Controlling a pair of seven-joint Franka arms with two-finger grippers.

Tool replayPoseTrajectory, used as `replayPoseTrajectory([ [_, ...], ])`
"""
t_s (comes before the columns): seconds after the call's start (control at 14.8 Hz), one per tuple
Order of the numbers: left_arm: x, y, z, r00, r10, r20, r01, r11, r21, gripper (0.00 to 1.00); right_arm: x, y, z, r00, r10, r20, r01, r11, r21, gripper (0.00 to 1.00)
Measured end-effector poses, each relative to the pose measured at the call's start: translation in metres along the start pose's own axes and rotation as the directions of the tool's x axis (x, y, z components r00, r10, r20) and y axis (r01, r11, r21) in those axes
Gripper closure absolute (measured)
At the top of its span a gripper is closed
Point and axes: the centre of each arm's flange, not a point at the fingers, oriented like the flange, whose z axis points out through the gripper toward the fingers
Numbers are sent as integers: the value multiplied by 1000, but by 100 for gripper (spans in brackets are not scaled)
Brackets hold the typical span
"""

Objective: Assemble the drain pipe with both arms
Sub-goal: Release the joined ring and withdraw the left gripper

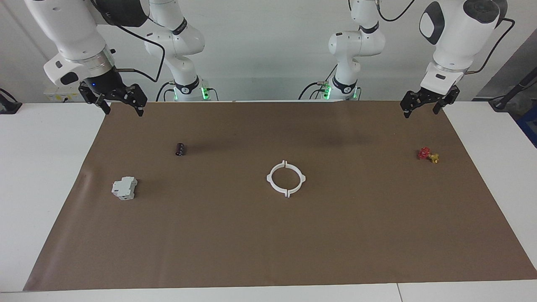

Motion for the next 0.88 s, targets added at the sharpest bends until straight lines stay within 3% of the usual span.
replayPoseTrajectory([
  [0.88, 15, 4, 4, 1000, 24, 7, -24, 1000, -4, 0, 0, 0, 0, 1000, 0, 0, 0, 1000, 0, 0],
])
